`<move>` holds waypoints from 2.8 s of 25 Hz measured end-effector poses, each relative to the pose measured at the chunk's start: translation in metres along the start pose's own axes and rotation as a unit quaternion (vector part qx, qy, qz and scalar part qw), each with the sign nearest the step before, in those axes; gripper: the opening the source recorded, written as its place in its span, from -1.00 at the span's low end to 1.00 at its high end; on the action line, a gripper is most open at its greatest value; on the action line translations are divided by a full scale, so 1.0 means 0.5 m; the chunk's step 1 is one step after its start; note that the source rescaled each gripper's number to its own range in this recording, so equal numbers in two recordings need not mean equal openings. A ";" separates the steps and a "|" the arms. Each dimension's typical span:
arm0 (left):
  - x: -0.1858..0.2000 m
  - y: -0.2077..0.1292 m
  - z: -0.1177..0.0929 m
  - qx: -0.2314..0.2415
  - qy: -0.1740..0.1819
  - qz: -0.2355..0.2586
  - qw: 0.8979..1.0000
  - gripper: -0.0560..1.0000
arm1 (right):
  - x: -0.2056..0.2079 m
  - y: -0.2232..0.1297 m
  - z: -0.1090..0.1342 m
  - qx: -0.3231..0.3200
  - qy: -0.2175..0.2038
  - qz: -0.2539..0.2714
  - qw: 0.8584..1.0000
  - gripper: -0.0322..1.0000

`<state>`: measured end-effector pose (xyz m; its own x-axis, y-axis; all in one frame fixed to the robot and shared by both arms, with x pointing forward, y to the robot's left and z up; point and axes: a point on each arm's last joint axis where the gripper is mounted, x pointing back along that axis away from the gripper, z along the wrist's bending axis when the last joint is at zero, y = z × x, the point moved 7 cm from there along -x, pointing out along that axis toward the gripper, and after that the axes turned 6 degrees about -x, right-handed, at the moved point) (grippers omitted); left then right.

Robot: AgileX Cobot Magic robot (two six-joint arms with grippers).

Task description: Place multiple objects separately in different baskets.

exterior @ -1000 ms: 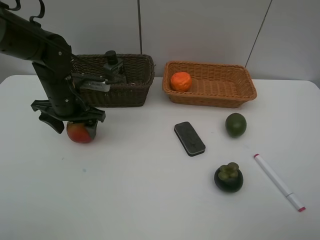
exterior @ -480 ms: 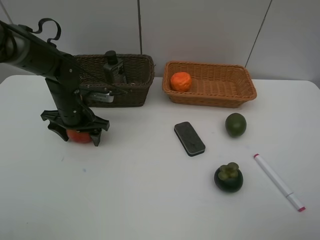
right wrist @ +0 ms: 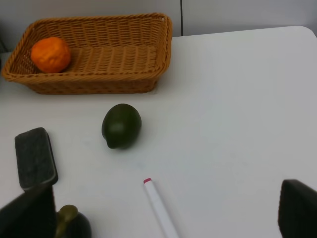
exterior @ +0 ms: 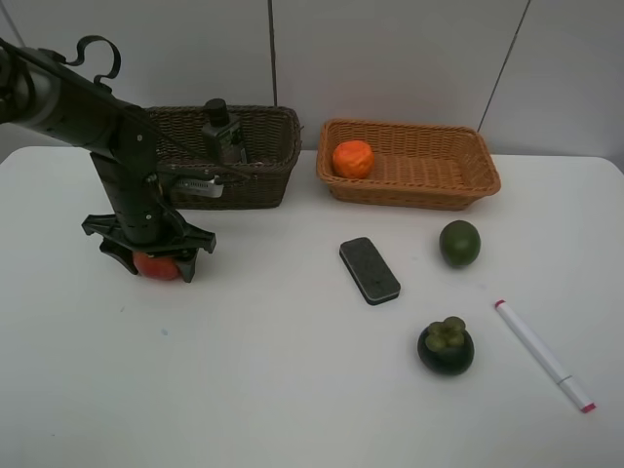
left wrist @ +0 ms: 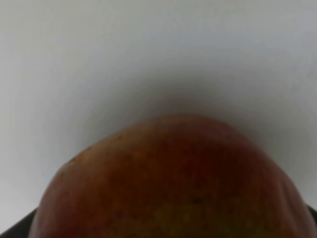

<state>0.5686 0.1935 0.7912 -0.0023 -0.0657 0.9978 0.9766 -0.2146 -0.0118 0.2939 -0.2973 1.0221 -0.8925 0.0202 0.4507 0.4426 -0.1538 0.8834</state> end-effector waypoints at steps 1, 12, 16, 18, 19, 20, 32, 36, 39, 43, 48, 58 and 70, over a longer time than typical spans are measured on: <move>0.000 -0.002 0.000 0.000 0.001 0.004 1.000 0.55 | 0.000 0.000 0.000 0.000 0.000 0.000 1.000 0.99; 0.188 0.080 -0.064 -0.029 -0.065 -0.068 0.995 0.55 | 0.000 0.000 0.000 0.000 0.000 0.000 1.000 0.99; 0.299 0.160 -0.149 -0.081 -0.104 -0.157 0.979 0.55 | 0.000 0.000 0.000 0.000 0.000 0.000 1.000 0.99; 0.347 0.198 -0.196 -0.102 -0.119 -0.200 0.967 0.55 | 0.000 0.000 0.000 0.000 0.000 0.000 1.000 0.99; 0.362 0.218 -0.216 -0.108 -0.125 -0.218 0.962 0.55 | 0.000 0.000 0.000 0.000 0.000 0.000 1.000 0.99; 0.366 0.233 -0.241 -0.116 -0.131 -0.229 0.957 0.55 | 0.000 0.000 0.000 0.000 0.000 0.000 1.000 0.99; 0.273 0.421 -0.443 -0.133 -0.176 -0.416 0.882 0.55 | 0.000 0.000 0.000 0.000 0.000 0.000 1.000 0.99; 0.205 0.438 -0.450 -0.129 -0.173 -0.422 0.881 0.70 | 0.000 0.000 0.000 0.000 0.000 0.000 1.000 0.99; 0.188 0.439 -0.451 -0.129 -0.171 -0.417 0.883 0.79 | 0.000 0.000 0.000 0.000 0.000 0.000 1.000 0.99; 0.195 0.443 -0.452 -0.127 -0.173 -0.427 0.878 0.80 | 0.000 0.000 0.000 0.000 0.000 0.000 1.000 0.99; 0.213 0.427 -0.448 -0.134 -0.172 -0.401 0.890 0.80 | 0.000 0.000 0.000 0.000 0.000 0.000 1.000 0.99; 0.418 0.279 -0.364 -0.132 -0.155 -0.212 0.956 0.80 | 0.000 0.000 0.000 0.000 0.000 0.000 1.000 0.99; 0.468 0.280 -0.140 -0.064 -0.052 -0.211 0.974 0.80 | 0.000 0.000 0.000 0.000 0.001 0.000 1.000 0.99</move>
<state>0.6898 0.0801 1.0183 -0.3704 0.1520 0.9164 0.8582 -0.3215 0.4002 0.2939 -0.2971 1.0221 -0.8925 0.0191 0.4507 0.4427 -0.1544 0.8833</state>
